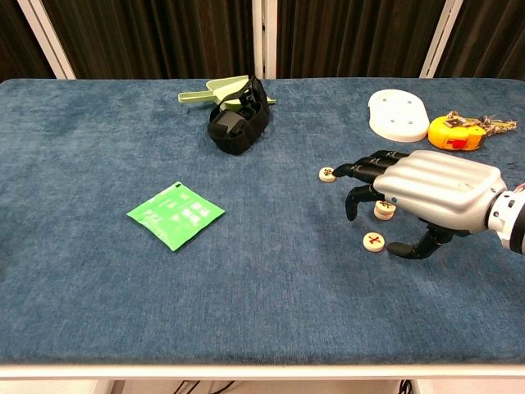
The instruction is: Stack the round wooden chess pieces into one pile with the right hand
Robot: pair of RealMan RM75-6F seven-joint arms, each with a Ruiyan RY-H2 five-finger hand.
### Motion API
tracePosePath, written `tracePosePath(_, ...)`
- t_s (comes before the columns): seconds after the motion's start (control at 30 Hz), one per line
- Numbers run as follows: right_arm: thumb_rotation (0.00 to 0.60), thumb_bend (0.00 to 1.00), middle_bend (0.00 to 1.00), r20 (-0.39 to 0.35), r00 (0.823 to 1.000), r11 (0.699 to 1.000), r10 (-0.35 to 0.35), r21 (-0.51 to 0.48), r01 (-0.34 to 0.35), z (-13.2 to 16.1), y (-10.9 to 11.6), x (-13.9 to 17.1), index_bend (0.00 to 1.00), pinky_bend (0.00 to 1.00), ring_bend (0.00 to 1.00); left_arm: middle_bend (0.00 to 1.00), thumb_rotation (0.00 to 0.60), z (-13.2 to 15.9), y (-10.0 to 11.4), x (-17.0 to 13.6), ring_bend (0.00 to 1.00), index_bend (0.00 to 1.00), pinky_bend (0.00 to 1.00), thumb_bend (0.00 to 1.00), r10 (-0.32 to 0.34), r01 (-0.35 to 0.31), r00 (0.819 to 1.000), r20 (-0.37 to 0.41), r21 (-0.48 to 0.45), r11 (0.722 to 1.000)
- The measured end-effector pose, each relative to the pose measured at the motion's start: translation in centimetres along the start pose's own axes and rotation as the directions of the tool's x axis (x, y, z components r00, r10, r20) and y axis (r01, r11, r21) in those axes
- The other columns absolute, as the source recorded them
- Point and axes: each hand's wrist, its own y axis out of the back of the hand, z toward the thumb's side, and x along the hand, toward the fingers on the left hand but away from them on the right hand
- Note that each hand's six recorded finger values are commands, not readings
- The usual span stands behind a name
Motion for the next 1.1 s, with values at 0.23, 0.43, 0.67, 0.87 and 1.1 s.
tracePosePath(0.23, 0.6, 0.25, 0.0, -0.003, 1.0, 1.0, 0.008, -0.009, -0.008, 0.5, -0.8, -0.4, 0.43, 0.0, 0.0, 0.0, 0.6, 0.0, 0.0, 0.0, 0.0, 0.0, 0.0, 0.06, -0.004, 0.004, 1.0, 0.0, -0.003, 1.0)
tracePosePath(0.43, 0.6, 0.26, 0.0, 0.004, 1.0, 1.0, -0.003, -0.005, 0.003, 0.4, -0.9, -0.7, 0.48, 0.0, 0.0, 0.0, 0.6, -0.2, 0.0, 0.0, 0.0, 0.0, 0.0, 0.06, -0.005, 0.005, 1.0, -0.002, -0.006, 1.0)
tracePosePath(0.67, 0.6, 0.27, 0.0, 0.012, 1.0, 1.0, -0.017, -0.015, 0.017, 0.2, -0.7, -0.7, 0.53, 0.0, 0.0, 0.0, 0.6, -0.2, 0.0, 0.0, 0.0, 0.0, 0.0, 0.06, -0.008, 0.008, 1.0, -0.002, -0.006, 1.0)
tracePosePath(0.87, 0.6, 0.27, 0.0, 0.023, 0.998, 0.998, -0.054, -0.027, 0.055, -0.4, 0.6, -0.6, 0.54, 0.0, 0.0, 0.0, 0.6, -0.1, 0.0, 0.0, 0.0, 0.0, 0.0, 0.06, -0.008, 0.008, 1.0, -0.001, -0.005, 1.0)
tracePosePath(1.1, 0.6, 0.27, 0.0, 0.068, 0.994, 0.996, -0.086, -0.02, 0.088, -2.1, 2.3, -0.5, 0.54, 0.0, 0.0, 0.0, 0.6, -0.2, -0.2, 0.1, 0.0, 0.0, 0.0, 0.06, -0.016, 0.016, 1.0, -0.006, -0.004, 1.0)
